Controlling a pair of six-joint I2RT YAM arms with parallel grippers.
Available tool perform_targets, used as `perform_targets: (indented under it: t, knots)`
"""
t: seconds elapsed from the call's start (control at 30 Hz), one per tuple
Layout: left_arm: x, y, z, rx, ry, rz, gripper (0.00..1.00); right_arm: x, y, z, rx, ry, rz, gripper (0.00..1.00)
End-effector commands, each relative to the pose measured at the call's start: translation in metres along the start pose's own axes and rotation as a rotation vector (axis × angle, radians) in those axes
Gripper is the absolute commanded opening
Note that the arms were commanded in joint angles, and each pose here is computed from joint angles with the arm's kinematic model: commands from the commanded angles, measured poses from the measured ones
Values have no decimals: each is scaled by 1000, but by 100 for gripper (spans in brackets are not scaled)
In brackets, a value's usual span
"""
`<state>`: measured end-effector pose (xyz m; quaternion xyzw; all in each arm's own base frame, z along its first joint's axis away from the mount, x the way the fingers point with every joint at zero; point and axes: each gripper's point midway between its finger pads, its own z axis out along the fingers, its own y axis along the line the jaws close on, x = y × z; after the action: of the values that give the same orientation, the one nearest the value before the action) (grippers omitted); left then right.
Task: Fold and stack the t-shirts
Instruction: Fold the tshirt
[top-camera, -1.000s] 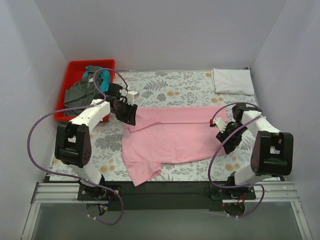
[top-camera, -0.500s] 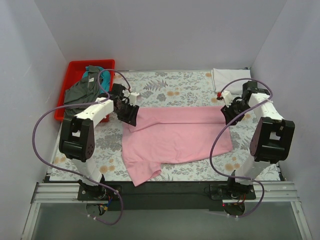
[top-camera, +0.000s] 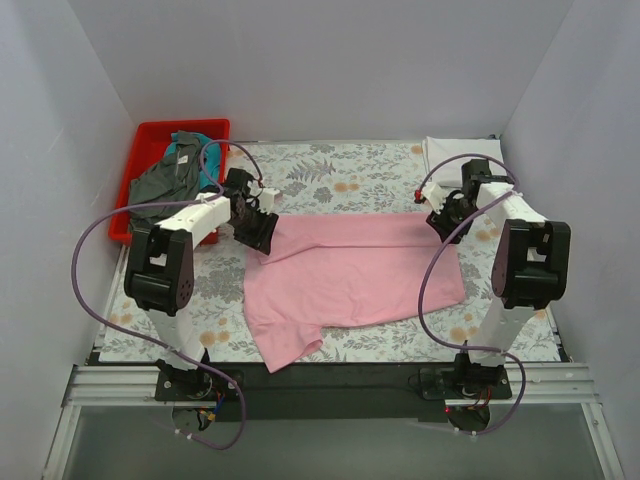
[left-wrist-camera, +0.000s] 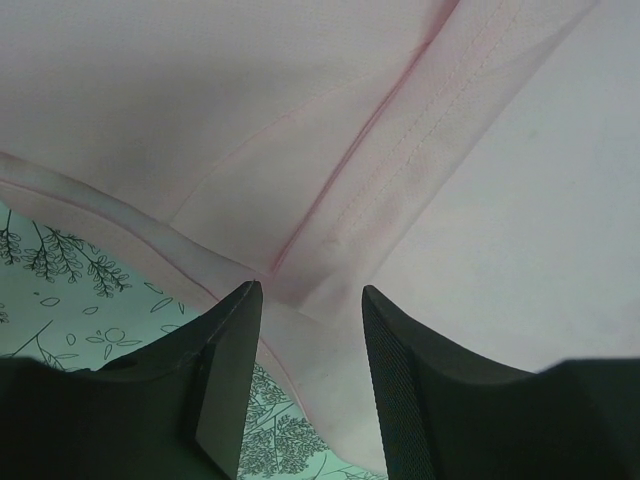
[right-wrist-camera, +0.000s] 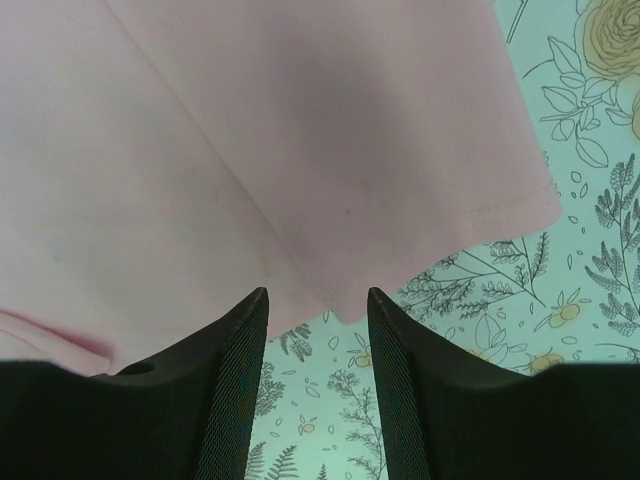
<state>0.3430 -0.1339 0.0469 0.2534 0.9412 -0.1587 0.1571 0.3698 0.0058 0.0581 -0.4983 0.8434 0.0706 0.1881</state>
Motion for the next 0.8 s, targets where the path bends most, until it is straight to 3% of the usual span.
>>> perform_targets:
  t: [0.0,0.3,0.53,0.77]
  knots:
    - [-6,4,0,-20,5,27,44,3,-11,12,26,29,-69,51]
    - [0,5,8,-10,40,20,44,23,-17,36,32,98,-114,50]
    - [7,4,12,4,59,15,43,23,-20,39,36,103,-125,34]
    - [4,1,13,24,56,10,42,23,-18,38,35,111,-136,31]
